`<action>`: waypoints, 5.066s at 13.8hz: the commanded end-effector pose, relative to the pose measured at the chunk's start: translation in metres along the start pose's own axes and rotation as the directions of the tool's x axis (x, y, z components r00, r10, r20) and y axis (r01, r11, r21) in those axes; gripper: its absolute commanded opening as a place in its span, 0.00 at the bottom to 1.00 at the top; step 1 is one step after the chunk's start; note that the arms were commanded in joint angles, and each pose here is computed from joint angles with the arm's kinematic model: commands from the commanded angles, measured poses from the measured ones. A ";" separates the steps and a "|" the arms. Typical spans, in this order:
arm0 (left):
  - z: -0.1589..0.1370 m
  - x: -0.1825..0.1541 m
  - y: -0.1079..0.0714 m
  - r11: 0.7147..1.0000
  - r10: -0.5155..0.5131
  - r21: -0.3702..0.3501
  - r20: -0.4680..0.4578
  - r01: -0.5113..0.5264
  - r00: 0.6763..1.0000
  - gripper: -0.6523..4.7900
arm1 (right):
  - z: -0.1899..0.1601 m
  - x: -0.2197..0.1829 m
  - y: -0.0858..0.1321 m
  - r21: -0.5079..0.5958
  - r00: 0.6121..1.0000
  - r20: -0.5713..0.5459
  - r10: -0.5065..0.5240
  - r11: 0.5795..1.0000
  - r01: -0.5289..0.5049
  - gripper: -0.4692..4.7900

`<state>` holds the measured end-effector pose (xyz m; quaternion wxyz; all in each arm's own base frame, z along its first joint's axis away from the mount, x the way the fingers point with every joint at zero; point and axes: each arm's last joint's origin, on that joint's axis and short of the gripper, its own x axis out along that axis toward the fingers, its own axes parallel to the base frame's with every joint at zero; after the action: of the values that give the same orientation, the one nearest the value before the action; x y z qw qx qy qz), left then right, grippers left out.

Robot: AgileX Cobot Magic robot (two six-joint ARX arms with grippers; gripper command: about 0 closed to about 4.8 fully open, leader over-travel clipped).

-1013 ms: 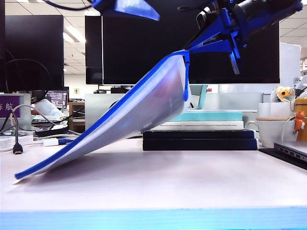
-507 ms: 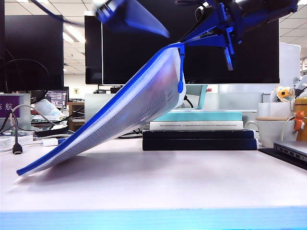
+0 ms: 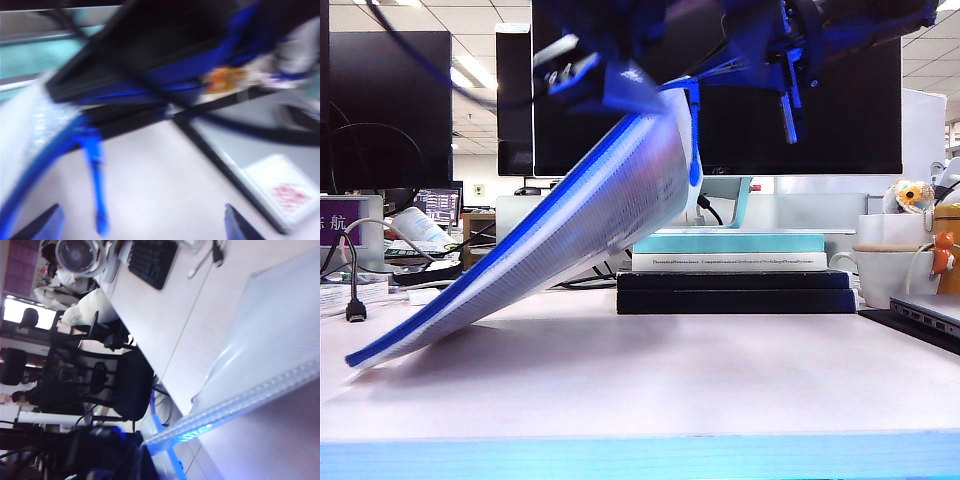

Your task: Pick up the transparent plastic file bag with a blue zipper and open its zipper.

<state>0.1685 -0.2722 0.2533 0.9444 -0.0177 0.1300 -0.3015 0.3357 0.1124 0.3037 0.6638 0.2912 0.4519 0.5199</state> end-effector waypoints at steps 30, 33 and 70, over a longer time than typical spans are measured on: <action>0.066 -0.085 0.066 0.951 -0.139 0.269 -0.077 0.155 0.987 0.11 | -0.028 -0.005 0.005 -0.629 0.986 -0.140 0.094 0.760 -0.162 0.73; 0.072 -0.086 0.065 0.942 -0.212 0.250 -0.074 0.224 0.974 0.11 | -0.033 0.003 0.008 -0.690 0.983 -0.175 0.061 0.704 -0.167 0.73; 0.046 -0.064 0.124 0.959 0.052 0.280 -0.337 0.047 0.940 0.11 | -0.021 -0.020 0.071 -0.829 0.995 0.050 -0.083 0.553 0.088 0.09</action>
<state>0.1996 -0.1406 0.2989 0.8970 0.1531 0.2411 -0.3375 0.2870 0.1154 0.3517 0.7409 -0.0737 0.1886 0.6403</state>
